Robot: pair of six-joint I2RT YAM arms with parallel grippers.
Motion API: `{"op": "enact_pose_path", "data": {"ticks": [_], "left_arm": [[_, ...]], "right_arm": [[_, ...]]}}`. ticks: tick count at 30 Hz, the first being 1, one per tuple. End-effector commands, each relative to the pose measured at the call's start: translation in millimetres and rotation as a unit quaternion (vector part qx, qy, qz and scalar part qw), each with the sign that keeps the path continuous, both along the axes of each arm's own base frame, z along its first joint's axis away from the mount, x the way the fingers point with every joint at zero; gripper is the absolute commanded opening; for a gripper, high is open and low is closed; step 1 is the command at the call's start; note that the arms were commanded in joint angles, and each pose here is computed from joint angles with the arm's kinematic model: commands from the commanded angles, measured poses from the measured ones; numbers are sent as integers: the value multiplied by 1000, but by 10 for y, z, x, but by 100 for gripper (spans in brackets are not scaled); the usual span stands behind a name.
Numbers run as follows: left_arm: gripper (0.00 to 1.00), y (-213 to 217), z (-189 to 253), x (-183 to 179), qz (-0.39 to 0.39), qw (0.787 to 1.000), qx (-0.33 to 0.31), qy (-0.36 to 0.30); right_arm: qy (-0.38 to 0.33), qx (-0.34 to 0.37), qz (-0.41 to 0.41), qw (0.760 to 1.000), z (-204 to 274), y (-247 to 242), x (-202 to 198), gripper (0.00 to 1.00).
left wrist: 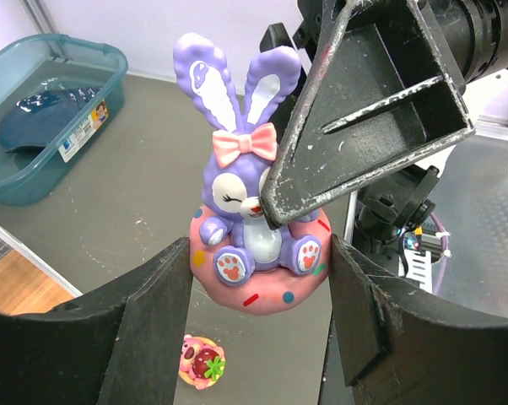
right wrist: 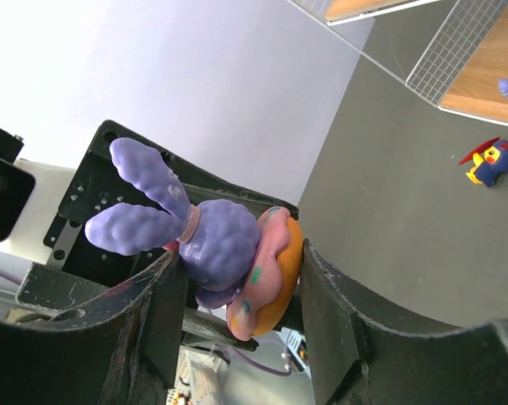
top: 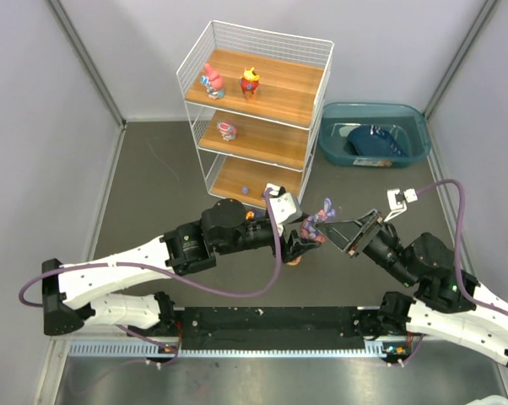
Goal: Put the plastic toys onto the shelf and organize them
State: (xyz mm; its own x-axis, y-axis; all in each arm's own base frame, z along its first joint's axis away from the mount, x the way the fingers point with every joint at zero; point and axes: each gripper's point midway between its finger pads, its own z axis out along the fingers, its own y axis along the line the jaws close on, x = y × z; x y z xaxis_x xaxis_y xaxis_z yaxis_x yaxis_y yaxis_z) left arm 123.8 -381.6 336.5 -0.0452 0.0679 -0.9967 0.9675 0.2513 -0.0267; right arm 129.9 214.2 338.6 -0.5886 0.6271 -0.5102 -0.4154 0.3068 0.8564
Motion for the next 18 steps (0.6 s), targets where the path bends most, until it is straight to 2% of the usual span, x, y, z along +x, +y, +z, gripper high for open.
{"op": "enact_pose_path", "data": {"ticks": [1,11,13,14,16,17,18], "left_arm": [[38,63,570,-19,4,994,-85,-64],[39,56,638,-4,12,993,-92,-76],[31,51,640,-5,12,993,-92,-77],[21,49,649,-4,12,993,-93,-77],[11,50,665,-5,13,993,-94,-77],[1,44,661,1,13,993,-93,-77],[0,39,664,-13,9,993,-95,-76]], "right_arm": [[32,27,-24,999,-53,-46,75,1],[54,39,-12,998,-118,7,50,0],[57,40,-10,998,-130,14,46,0],[58,40,-10,997,-137,16,46,0],[57,40,-10,998,-134,13,45,0],[57,38,-11,998,-142,14,49,0],[57,38,-11,998,-146,17,48,0]]}}
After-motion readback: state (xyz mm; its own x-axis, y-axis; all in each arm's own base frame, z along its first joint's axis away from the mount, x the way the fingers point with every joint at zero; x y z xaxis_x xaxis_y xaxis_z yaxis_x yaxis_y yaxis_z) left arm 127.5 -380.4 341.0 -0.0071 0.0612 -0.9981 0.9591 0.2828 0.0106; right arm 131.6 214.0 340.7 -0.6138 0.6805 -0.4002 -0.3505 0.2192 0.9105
